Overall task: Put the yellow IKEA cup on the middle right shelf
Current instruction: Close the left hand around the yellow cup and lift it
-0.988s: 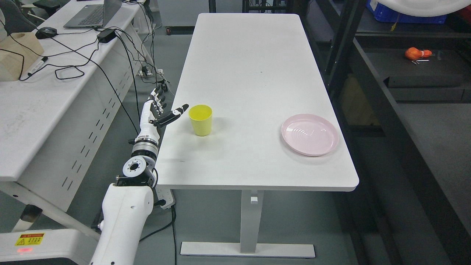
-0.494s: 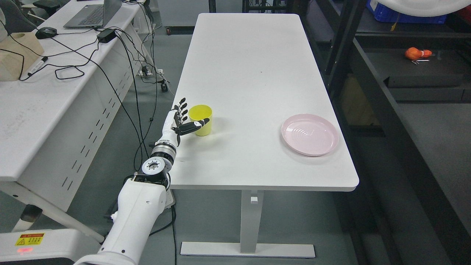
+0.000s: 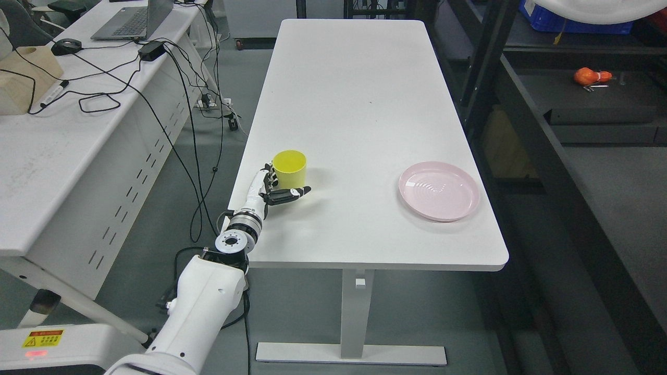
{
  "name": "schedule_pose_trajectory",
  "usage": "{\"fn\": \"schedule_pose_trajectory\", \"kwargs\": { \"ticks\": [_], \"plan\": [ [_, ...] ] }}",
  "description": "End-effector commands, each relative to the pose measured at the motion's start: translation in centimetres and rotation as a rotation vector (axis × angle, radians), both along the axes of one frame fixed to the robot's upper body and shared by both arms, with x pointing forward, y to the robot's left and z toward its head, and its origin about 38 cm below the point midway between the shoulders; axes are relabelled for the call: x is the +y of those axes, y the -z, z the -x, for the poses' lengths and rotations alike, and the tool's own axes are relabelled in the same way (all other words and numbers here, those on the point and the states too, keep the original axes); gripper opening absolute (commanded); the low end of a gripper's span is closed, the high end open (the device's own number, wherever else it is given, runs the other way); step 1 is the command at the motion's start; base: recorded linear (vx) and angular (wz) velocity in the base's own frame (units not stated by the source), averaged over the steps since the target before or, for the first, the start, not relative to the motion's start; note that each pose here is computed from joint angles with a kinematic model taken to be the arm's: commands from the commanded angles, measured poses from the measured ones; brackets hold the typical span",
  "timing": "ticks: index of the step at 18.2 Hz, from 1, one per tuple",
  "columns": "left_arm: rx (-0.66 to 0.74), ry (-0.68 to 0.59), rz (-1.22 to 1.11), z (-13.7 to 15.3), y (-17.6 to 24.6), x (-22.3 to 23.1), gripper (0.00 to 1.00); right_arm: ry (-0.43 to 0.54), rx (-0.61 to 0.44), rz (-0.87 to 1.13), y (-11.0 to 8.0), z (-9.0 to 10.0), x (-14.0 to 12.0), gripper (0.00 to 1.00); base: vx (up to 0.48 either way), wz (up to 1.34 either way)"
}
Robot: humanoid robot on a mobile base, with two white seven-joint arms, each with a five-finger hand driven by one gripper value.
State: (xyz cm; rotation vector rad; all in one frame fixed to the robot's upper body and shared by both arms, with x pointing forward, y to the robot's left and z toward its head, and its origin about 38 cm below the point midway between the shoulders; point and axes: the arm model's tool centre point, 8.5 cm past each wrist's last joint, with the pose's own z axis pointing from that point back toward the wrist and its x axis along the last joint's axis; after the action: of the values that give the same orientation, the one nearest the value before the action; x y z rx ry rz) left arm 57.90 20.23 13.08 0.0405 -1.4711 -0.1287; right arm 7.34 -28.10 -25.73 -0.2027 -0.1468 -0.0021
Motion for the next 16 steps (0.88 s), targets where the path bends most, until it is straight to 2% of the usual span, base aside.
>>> {"fn": "schedule_pose_trajectory", "kwargs": {
  "ticks": [1, 7, 11, 13, 16],
  "plan": [
    [0.06, 0.012, -0.06, 0.4, 2.0, 0.4, 0.95, 0.008, 0.014, 0.012, 0.0, 0.9, -1.0, 0.99, 0.0, 0.0],
    [0.041, -0.024, -0.016, -0.1, 0.8, 1.4, 0.77, 0.008, 0.014, 0.012, 0.0, 0.9, -1.0, 0.99, 0.0, 0.0],
    [0.029, -0.082, 0.055, -0.2, 0.5, 2.9, 0.53, 0.008, 0.014, 0.012, 0.0, 0.9, -1.0, 0.99, 0.0, 0.0],
    [0.017, -0.106, 0.086, -0.3, 0.2, 3.5, 0.44, 0.008, 0.014, 0.012, 0.0, 0.9, -1.0, 0.99, 0.0, 0.0],
    [-0.086, -0.137, 0.135, -0.4, -1.0, 4.5, 0.21, 0.008, 0.014, 0.012, 0.0, 0.9, -1.0, 0.99, 0.0, 0.0]
  ]
}}
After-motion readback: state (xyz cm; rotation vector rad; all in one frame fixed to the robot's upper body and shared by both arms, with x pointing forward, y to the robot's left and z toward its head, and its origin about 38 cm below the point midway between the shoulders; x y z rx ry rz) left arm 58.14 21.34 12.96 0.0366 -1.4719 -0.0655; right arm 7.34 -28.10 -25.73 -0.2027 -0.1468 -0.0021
